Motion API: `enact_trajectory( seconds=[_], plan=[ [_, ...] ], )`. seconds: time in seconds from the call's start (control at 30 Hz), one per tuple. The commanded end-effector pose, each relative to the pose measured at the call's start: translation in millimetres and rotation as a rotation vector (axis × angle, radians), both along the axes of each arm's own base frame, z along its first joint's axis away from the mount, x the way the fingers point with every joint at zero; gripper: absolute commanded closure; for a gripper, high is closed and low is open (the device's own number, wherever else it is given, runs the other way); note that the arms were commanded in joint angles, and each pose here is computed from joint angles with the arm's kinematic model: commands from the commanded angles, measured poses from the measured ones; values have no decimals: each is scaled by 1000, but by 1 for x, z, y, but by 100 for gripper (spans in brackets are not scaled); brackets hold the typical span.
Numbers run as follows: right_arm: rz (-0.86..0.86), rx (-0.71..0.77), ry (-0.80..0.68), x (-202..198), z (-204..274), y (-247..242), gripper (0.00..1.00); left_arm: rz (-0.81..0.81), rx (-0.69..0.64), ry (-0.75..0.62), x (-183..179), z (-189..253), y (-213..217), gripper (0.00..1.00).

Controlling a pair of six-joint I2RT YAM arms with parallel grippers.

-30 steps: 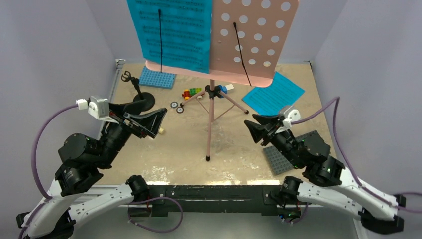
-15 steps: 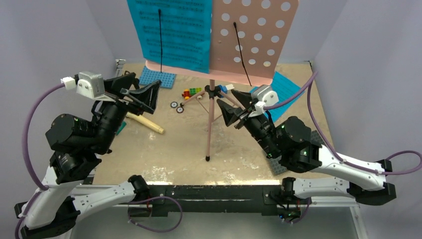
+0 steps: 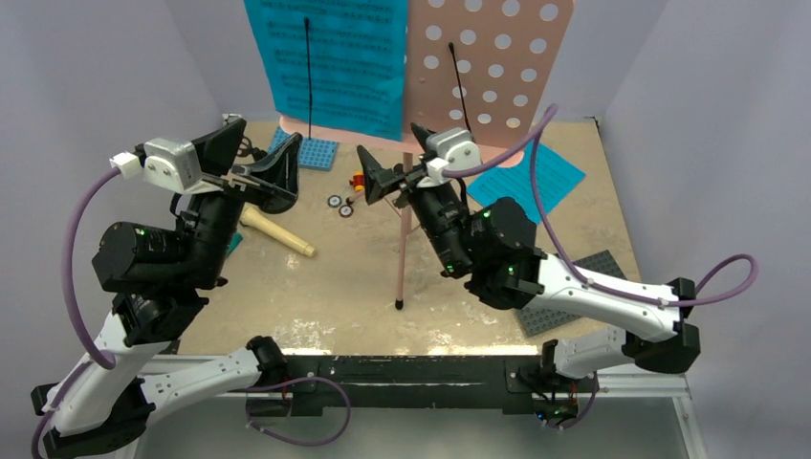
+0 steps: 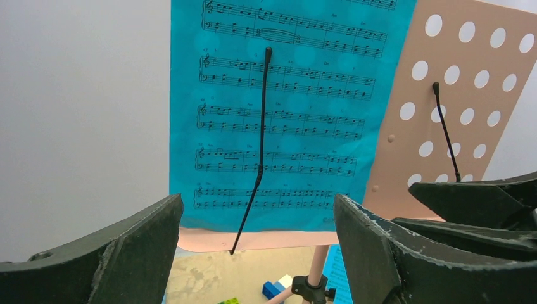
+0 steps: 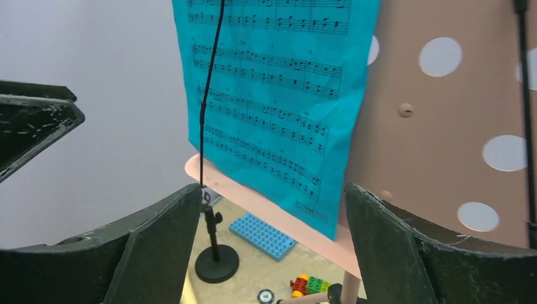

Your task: Pack up the instrument practice props

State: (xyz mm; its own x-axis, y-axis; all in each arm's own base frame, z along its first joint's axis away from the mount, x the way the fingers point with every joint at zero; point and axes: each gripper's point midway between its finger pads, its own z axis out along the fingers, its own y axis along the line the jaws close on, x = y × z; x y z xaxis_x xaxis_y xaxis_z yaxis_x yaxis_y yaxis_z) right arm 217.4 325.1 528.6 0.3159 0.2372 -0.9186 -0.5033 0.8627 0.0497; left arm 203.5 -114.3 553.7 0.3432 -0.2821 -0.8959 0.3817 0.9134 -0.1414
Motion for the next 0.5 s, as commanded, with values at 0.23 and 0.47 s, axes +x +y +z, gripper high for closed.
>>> enact_trajectory(
  seconds=[0.23, 0.47],
  plan=[
    [-108, 121, 122, 41, 18, -22, 15, 27, 34, -41, 0, 12, 3, 8],
    [-54, 110, 181, 55, 10, -18, 18, 26, 48, -40, 3, 13, -1, 8]
  ],
)
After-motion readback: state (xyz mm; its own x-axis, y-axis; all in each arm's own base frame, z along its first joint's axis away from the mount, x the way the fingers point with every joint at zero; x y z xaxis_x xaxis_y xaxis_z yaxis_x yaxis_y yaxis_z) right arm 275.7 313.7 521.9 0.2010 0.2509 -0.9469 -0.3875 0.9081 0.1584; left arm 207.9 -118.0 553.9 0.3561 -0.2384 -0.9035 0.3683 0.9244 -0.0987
